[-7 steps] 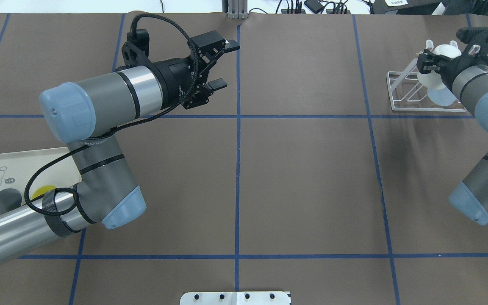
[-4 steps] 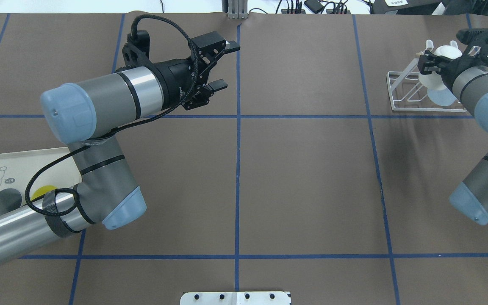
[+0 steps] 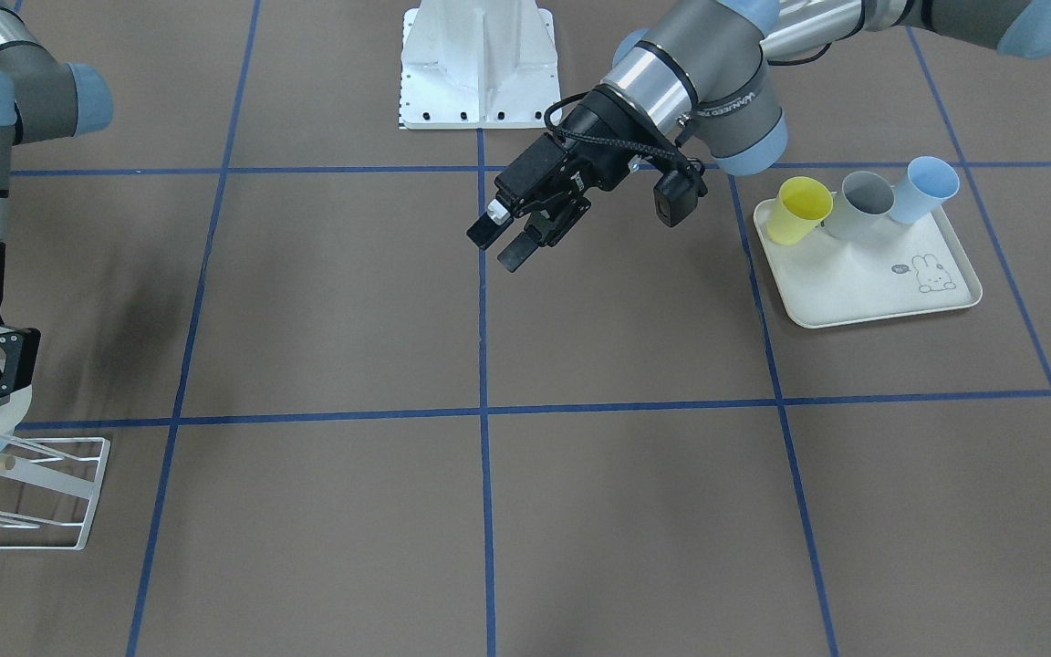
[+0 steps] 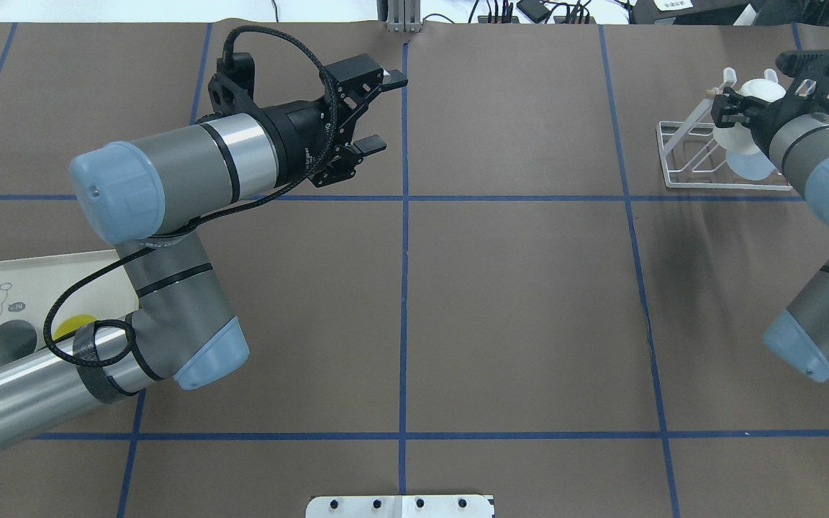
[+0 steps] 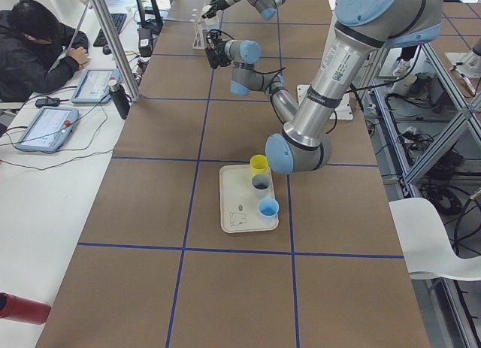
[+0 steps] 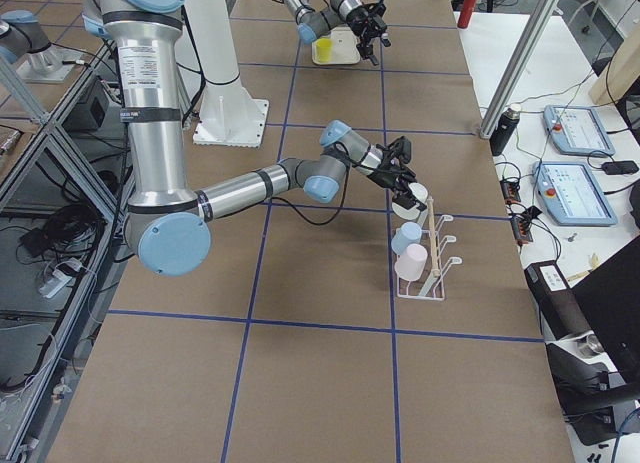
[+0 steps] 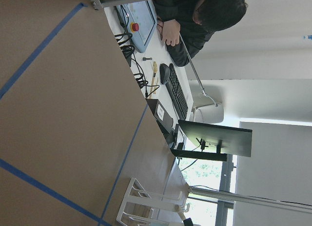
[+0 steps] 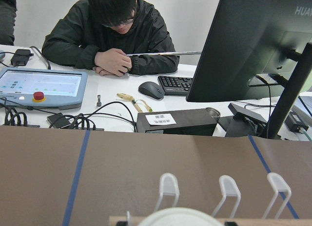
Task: Transfer IKEA cup to right arm and place on rack
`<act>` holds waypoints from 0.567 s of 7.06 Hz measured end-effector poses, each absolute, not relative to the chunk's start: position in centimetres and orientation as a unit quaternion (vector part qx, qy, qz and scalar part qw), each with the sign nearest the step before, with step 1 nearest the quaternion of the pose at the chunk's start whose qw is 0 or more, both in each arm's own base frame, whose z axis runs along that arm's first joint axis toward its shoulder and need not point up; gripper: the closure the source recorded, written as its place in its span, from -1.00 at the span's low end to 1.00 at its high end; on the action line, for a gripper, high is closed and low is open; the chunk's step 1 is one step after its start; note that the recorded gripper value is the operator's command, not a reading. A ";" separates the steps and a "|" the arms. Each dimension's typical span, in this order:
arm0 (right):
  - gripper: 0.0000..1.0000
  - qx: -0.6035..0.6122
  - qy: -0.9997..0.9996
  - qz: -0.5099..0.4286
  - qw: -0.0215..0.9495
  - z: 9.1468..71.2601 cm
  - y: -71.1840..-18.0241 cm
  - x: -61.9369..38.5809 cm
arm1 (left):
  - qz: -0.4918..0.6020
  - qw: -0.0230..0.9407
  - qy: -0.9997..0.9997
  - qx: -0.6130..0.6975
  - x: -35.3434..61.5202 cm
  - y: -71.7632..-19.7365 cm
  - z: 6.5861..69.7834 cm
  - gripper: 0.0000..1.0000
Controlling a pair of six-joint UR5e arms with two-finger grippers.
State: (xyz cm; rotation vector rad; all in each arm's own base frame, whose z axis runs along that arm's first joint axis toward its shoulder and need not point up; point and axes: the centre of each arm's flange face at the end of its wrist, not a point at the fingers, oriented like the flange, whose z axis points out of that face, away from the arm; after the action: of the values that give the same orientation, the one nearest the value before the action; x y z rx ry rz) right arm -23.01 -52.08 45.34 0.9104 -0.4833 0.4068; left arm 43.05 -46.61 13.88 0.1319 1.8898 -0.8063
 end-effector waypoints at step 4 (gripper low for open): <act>0.19 0.426 -0.224 0.191 0.856 46.4 -52.4 -23.5 | -0.337 0.515 0.787 0.054 43.1 -46.6 13.9 -1.00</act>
State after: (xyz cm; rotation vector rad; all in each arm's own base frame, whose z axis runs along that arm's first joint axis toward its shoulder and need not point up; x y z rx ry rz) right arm -23.50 -52.38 46.43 0.8953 -0.4702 0.4019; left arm 43.08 -46.58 13.88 0.1301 1.8905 -0.8087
